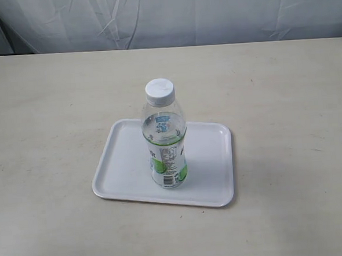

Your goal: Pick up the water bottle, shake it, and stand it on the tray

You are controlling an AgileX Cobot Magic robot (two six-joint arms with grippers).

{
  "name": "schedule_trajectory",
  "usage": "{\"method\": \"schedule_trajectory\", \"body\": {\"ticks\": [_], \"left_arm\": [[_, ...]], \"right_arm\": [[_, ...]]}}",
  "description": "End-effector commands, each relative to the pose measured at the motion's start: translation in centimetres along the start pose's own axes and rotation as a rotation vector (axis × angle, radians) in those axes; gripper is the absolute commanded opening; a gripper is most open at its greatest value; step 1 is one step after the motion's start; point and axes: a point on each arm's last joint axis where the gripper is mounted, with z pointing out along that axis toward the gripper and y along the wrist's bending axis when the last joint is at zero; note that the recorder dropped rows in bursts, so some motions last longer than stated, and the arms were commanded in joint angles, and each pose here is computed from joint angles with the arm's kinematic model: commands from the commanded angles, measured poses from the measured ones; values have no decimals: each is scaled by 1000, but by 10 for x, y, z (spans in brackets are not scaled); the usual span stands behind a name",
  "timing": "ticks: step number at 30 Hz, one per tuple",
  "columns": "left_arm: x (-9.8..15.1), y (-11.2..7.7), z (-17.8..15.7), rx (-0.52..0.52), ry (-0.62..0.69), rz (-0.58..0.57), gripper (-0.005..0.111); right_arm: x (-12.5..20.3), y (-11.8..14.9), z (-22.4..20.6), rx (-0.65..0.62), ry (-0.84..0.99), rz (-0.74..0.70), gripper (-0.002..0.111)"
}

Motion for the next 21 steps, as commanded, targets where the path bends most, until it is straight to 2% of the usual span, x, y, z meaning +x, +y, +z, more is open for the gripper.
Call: {"method": "schedule_trajectory", "body": {"ticks": [1,3,5,12,21], "left_arm": [[1,0,0,1,1,-7,0],[1,0,0,1,1,-4,0],[1,0,0,1,1,-4,0],[1,0,0,1,1,-4,0],[1,0,0,1,1,-6,0]], "right_arm": [[27,-12,-1,160,187,135,-1],[38,-20,-4,281,204,256,-1],[46,-23,-6,335,207,290,-1],[89,-27,-4,387,305,285,-1],[109,-30,-5,428,376,197,-1]]}}
